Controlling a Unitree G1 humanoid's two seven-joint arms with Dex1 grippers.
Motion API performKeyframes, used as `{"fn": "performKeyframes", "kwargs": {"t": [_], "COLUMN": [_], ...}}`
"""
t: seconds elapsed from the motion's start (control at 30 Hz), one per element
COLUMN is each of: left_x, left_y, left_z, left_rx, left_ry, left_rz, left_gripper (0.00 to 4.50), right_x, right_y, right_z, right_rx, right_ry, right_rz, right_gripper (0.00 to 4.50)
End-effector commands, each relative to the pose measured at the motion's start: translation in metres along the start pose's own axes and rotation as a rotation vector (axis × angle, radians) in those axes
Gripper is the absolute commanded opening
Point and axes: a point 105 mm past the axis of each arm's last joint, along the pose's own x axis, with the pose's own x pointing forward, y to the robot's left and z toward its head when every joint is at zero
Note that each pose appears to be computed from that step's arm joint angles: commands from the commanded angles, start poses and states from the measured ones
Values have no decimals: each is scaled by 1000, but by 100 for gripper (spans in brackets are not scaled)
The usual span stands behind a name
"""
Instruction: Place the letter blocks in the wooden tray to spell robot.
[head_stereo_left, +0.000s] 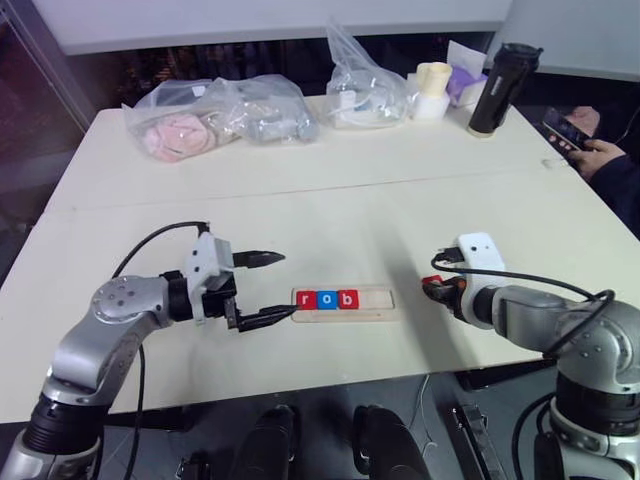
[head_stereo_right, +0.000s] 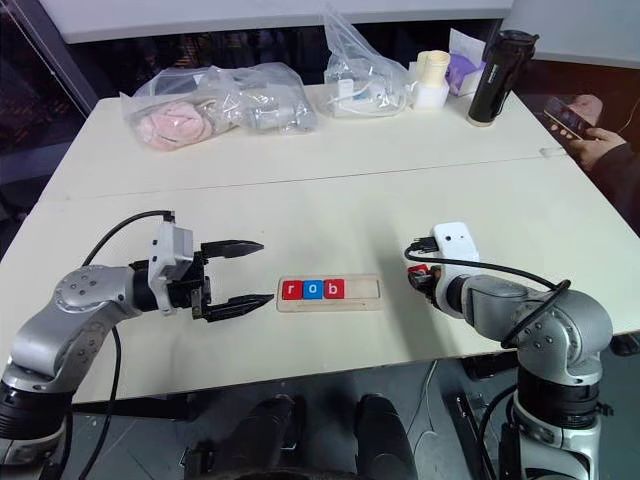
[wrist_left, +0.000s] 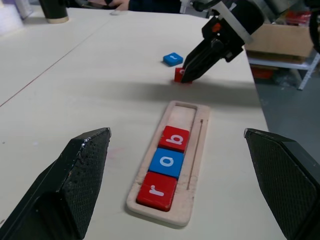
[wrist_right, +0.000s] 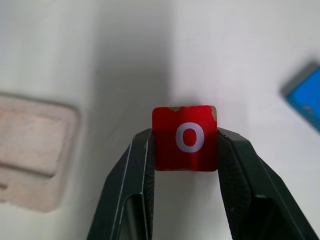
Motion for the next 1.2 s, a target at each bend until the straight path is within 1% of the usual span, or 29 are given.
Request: {"fn": "performKeyframes", "kwargs": {"t": [0.03,0.13,0.2,0.27,0.3,0.33,0.4,0.43,0.53,0.6,0.63,0.7,0.8,0.87,0.93,0.97,1.1,1.2], "left_x": [-6,-9,-10,-10,-10,-10,-9,-9,-9,-9,-8,-7,-7,-7,-6,-6,-7,-7], "left_y": [-2,-2,-1,-2,-2,-1,-1,-1,0,0,1,1,2,1,0,0,2,2], "left_z": [16,23,24,24,24,24,24,24,23,22,22,22,24,24,25,25,25,26], "left_rx": [40,24,31,37,37,38,40,39,39,43,43,44,34,36,39,39,44,47], "left_ry": [-59,-100,-103,-100,-99,-100,-98,-98,-95,-91,-91,-93,-110,-111,-108,-108,-107,-108], "left_rz": [-12,-19,-19,-27,-28,-27,-26,-26,-25,-27,-28,-29,-19,-22,-30,-29,-22,-21], "left_gripper": [450,450,450,450,450,450,450,450,450,450,450,450,450,450,450,450,450,450], "right_x": [-9,-11,-12,-13,-13,-14,-17,-21,-34,-46,-48,-46,-33,-24,-19,-17,-7,-3], "right_y": [1,3,4,3,3,3,2,6,16,20,18,5,-28,-43,-48,-49,-39,-34], "right_z": [-3,-7,-6,-6,-6,-6,-3,2,13,24,30,22,13,6,1,2,11,12], "right_rx": [-10,-7,-4,-2,-3,-4,-38,-95,-233,-394,-477,-635,-949,-1089,-1145,-1152,-1134,-1144], "right_ry": [-1,19,26,33,37,41,55,59,78,58,26,43,30,29,30,8,-62,-65], "right_rz": [-1,4,3,1,1,0,15,54,161,206,220,298,342,382,459,482,575,613], "right_gripper": [112,112,112,218,252,303,408,444,444,444,444,444,444,444,444,444,444,444]}}
